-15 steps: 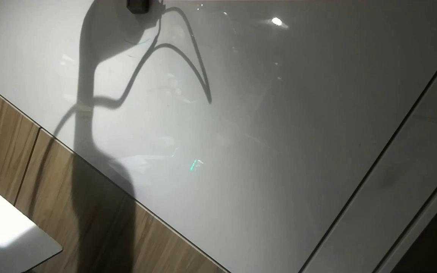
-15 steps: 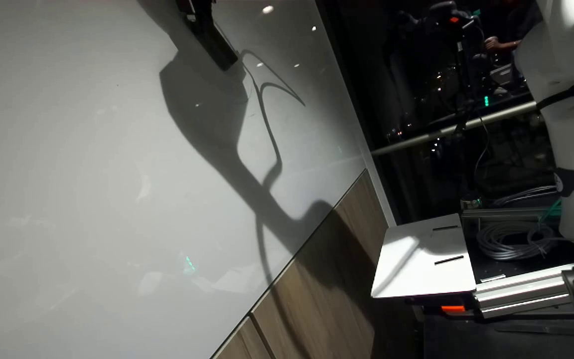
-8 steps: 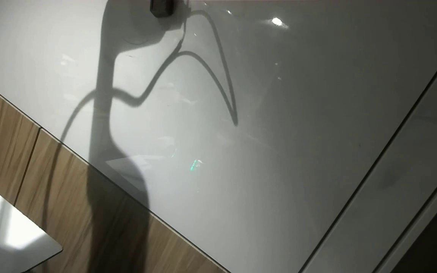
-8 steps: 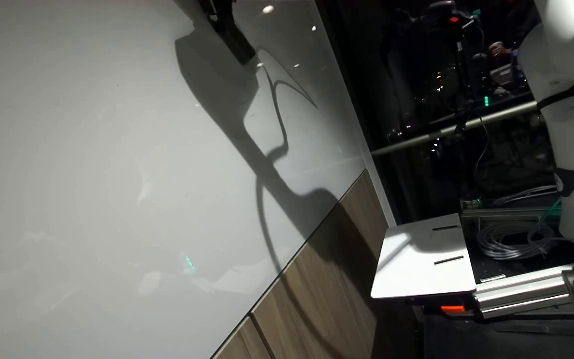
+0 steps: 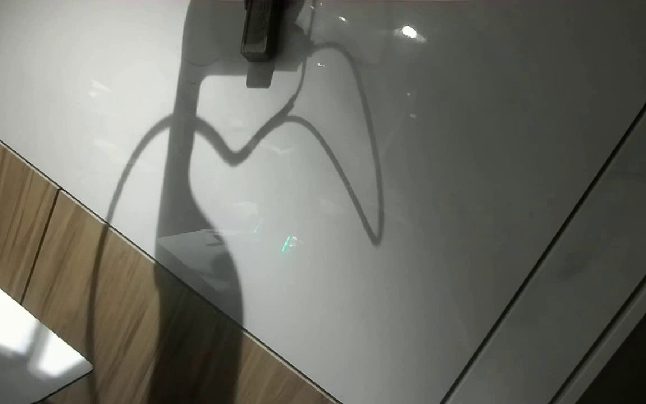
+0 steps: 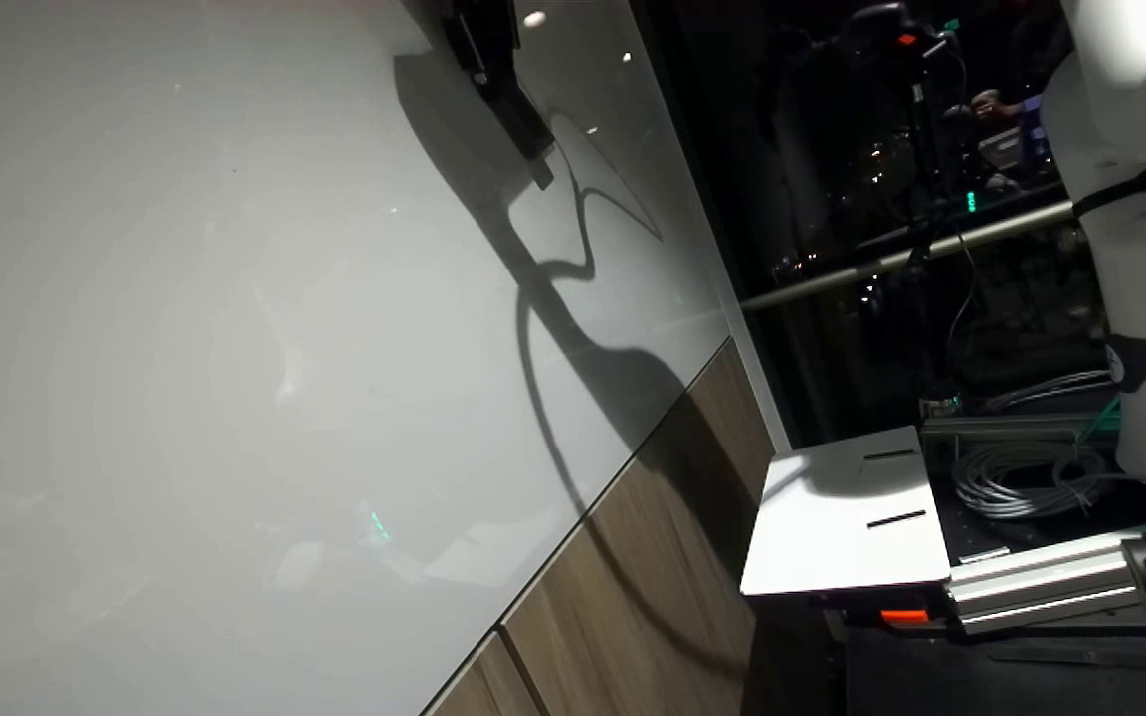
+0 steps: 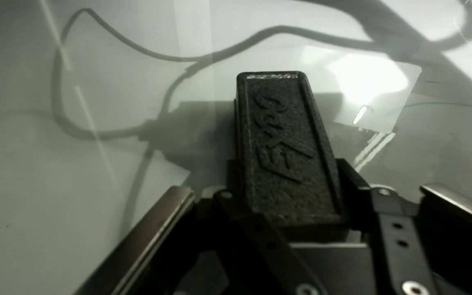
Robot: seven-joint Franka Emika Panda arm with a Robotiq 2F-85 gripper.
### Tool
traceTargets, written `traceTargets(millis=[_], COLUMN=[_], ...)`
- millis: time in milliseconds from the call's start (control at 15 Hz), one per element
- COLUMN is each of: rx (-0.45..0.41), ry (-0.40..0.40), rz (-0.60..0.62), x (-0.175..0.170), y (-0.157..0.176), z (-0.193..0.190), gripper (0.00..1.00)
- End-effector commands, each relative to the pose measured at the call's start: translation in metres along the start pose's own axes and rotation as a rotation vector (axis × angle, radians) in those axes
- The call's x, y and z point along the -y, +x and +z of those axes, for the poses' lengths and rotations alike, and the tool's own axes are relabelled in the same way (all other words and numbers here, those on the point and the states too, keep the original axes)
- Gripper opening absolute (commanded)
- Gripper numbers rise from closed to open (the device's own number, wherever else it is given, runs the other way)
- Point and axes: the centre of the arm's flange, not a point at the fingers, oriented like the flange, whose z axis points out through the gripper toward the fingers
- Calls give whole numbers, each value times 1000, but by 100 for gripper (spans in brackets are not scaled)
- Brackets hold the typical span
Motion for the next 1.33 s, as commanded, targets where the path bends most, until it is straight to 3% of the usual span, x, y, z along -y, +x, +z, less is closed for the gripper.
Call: traceTargets(millis=[0, 200, 600, 1000, 1267], rx=[-37, -59, -88, -125, -143], ry=[24, 46, 72, 84, 52], rz=[-32, -71, -146, -155, -147], x=[28, 79, 149, 152, 132], y=[19, -13, -29, -34, -17], z=[66, 69, 98, 96, 96], gripper=[31, 31, 31, 31, 31])
